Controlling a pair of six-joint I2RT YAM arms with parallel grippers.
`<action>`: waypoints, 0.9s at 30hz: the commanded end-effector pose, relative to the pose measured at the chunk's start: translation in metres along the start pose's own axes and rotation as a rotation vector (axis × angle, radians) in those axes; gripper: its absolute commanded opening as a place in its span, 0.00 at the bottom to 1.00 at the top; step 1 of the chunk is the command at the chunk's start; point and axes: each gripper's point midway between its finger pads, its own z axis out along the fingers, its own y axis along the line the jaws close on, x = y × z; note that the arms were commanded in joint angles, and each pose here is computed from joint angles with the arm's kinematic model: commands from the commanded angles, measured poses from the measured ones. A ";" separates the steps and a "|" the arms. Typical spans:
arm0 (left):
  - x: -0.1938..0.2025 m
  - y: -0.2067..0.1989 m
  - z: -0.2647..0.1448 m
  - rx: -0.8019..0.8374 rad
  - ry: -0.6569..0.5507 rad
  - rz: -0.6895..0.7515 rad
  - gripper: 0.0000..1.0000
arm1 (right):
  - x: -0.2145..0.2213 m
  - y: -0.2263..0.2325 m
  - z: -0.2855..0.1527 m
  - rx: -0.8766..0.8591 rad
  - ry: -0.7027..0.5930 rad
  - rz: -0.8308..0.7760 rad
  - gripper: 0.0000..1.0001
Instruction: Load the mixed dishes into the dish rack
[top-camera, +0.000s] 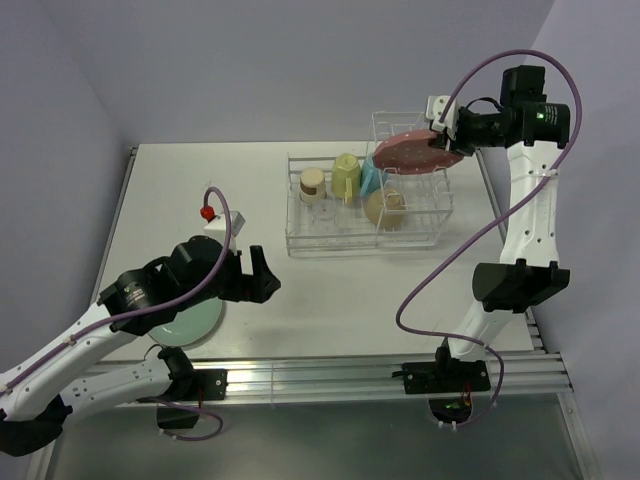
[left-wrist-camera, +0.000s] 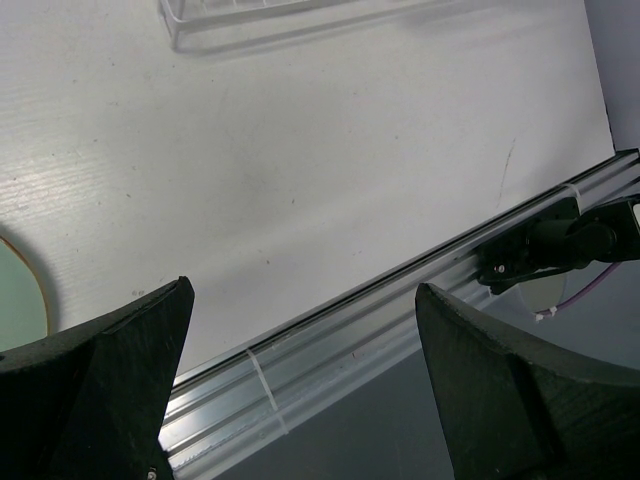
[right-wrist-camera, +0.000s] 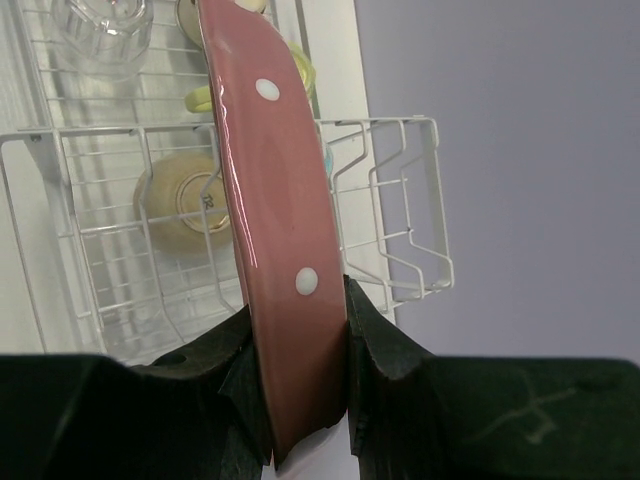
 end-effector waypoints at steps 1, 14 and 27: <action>-0.014 -0.010 -0.008 0.030 -0.024 0.001 0.99 | -0.001 -0.021 -0.003 0.078 -0.018 -0.051 0.00; -0.025 -0.017 0.001 0.031 0.009 0.026 0.99 | -0.015 -0.022 -0.007 0.128 -0.109 -0.011 0.63; -0.038 -0.020 0.016 0.062 0.005 -0.004 0.99 | -0.044 -0.025 -0.014 0.139 -0.218 0.003 0.99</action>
